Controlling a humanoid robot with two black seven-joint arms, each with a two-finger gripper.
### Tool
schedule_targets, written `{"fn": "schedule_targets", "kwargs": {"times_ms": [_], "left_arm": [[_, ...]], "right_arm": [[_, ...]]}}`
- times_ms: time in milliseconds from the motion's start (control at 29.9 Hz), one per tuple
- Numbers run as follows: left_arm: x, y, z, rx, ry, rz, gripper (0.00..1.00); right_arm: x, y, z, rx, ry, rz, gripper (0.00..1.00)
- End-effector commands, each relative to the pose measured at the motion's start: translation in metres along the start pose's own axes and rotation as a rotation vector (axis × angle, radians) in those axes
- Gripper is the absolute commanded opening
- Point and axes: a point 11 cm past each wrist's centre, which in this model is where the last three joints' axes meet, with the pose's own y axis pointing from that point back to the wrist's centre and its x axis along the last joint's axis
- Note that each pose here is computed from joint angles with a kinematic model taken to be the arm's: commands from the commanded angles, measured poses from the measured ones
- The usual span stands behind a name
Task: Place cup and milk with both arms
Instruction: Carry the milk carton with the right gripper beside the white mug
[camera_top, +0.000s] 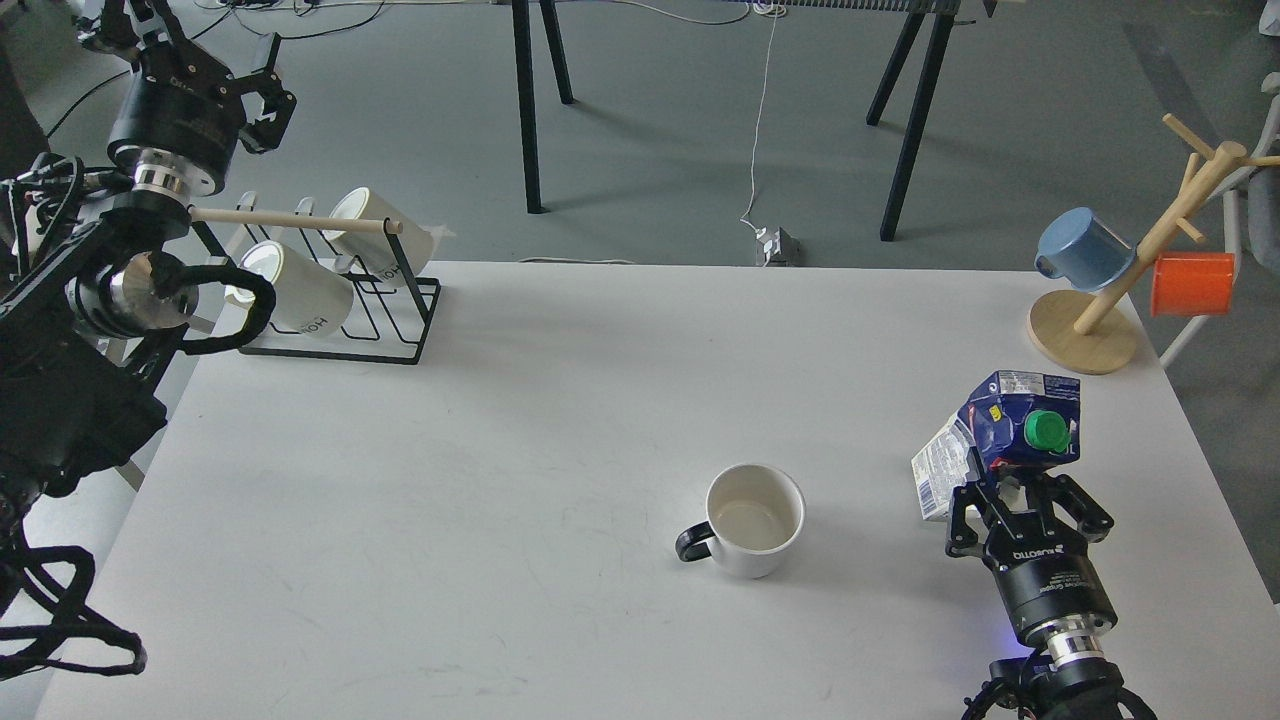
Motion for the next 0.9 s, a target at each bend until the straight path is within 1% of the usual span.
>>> {"fn": "schedule_targets", "kwargs": {"times_ms": [0, 201, 334, 501, 869], "left_arm": [[0.001, 0.001, -0.001, 0.003, -0.002, 0.002, 1.00], [0.000, 0.000, -0.002, 0.002, 0.003, 0.002, 1.00], [0.000, 0.002, -0.005, 0.006, 0.007, 0.003, 1.00], [0.002, 0.004, -0.008, 0.013, 0.008, 0.008, 1.00], [0.004, 0.005, -0.006, 0.011, 0.004, 0.011, 1.00]], "right_arm": [[0.001, 0.002, 0.030, -0.075, -0.001, -0.004, 0.36], [-0.001, 0.000, 0.062, -0.156, 0.023, -0.025, 0.37], [-0.009, -0.010, 0.079, -0.192, 0.009, -0.052, 0.37], [-0.011, -0.012, 0.087, -0.208, 0.009, -0.063, 0.40], [0.002, -0.010, 0.089, -0.206, 0.014, -0.026, 0.43]]}}
